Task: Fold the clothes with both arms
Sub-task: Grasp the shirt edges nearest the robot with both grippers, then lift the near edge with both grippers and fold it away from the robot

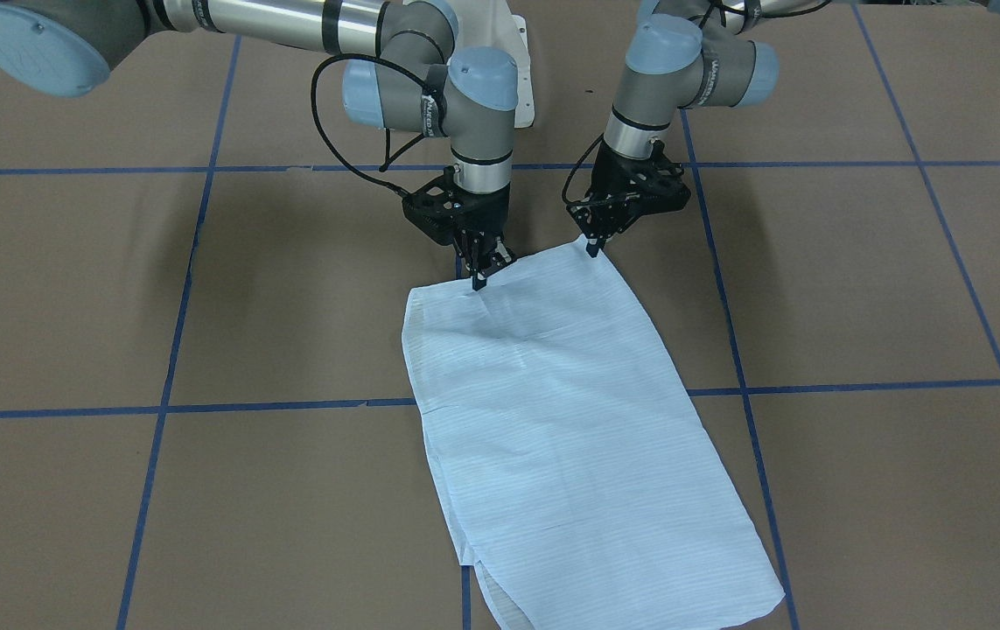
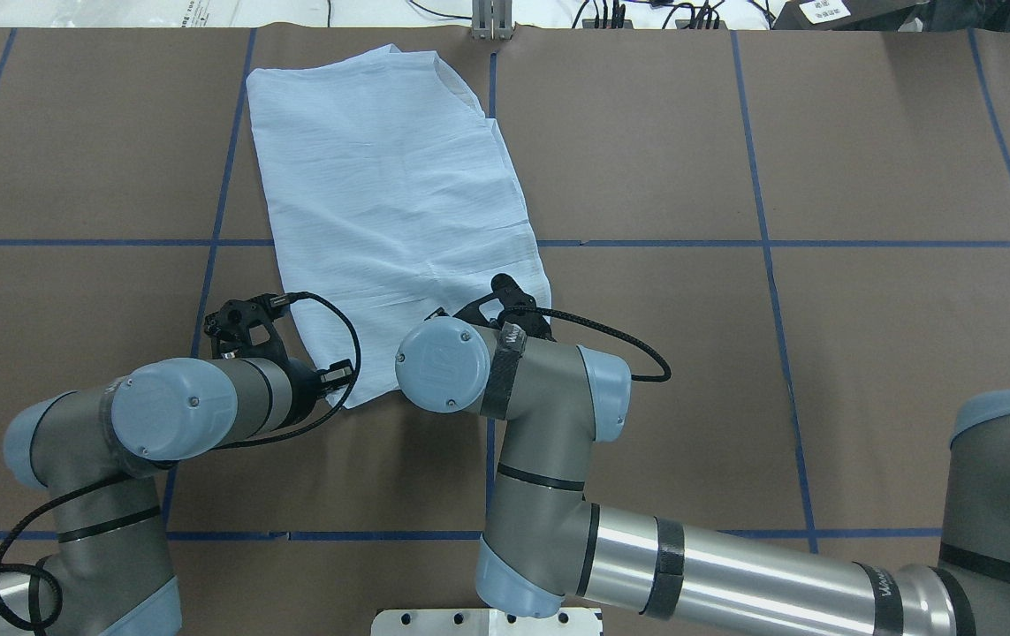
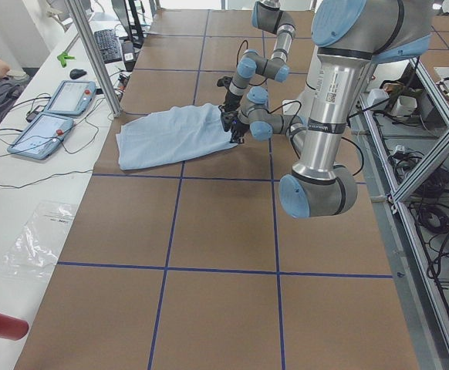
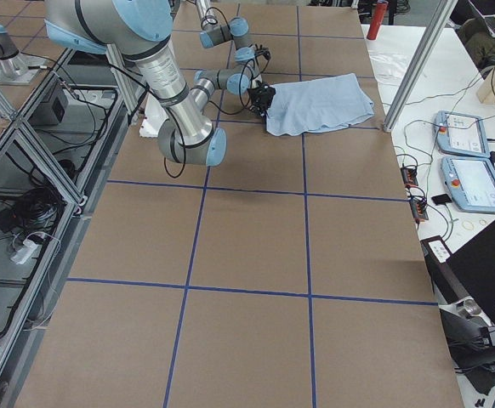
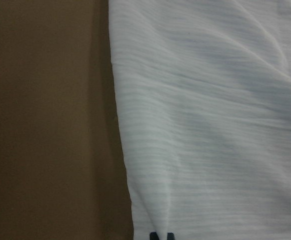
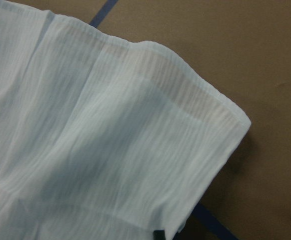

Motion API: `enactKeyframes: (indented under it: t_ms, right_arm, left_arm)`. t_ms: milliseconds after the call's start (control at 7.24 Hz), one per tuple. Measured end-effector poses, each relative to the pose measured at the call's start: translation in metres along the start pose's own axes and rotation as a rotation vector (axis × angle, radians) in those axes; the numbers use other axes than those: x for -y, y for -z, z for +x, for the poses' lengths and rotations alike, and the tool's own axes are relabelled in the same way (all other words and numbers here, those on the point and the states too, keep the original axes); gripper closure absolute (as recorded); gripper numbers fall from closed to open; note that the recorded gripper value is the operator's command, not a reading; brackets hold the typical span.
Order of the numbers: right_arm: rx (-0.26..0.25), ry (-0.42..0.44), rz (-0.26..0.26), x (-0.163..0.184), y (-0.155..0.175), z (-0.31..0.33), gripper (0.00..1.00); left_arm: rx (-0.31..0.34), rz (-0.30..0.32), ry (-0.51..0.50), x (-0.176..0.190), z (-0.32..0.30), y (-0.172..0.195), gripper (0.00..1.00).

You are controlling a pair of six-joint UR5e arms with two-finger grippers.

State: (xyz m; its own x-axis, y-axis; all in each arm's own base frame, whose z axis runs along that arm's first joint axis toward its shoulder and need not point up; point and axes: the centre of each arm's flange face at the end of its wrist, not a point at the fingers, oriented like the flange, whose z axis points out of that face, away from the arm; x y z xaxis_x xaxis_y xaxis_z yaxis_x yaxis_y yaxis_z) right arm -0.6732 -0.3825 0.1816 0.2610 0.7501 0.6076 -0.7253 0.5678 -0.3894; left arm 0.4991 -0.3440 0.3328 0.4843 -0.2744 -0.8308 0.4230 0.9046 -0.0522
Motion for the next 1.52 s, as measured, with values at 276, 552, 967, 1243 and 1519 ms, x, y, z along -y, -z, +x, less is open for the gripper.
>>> enactKeyframes:
  t_ms: [276, 552, 967, 1243, 1519]
  right_arm:
    - [0.025, 0.001, -0.008, 0.01, 0.013, -0.002, 1.0]
    - [0.065, 0.007, -0.034, 0.037, 0.042, 0.022, 1.0]
    - [0.067, 0.066, -0.06, 0.036, 0.152, 0.084, 1.0]
    - [0.065, 0.108, -0.075, 0.024, 0.21, 0.116, 1.0]
    - [0.066, 0.125, -0.074, 0.019, 0.221, 0.119, 1.0]
  left_arm:
    - [-0.035, -0.008, -0.002, -0.001, 0.012, 0.014, 1.0]
    - [-0.118, -0.042, -0.003, -0.004, 0.032, 0.058, 1.0]
    - [-0.227, -0.108, 0.021, -0.018, 0.053, 0.119, 1.0]
    - [-0.255, -0.17, 0.033, -0.046, 0.061, 0.169, 1.0]
    - [-0.249, -0.198, 0.039, -0.056, 0.062, 0.198, 1.0]
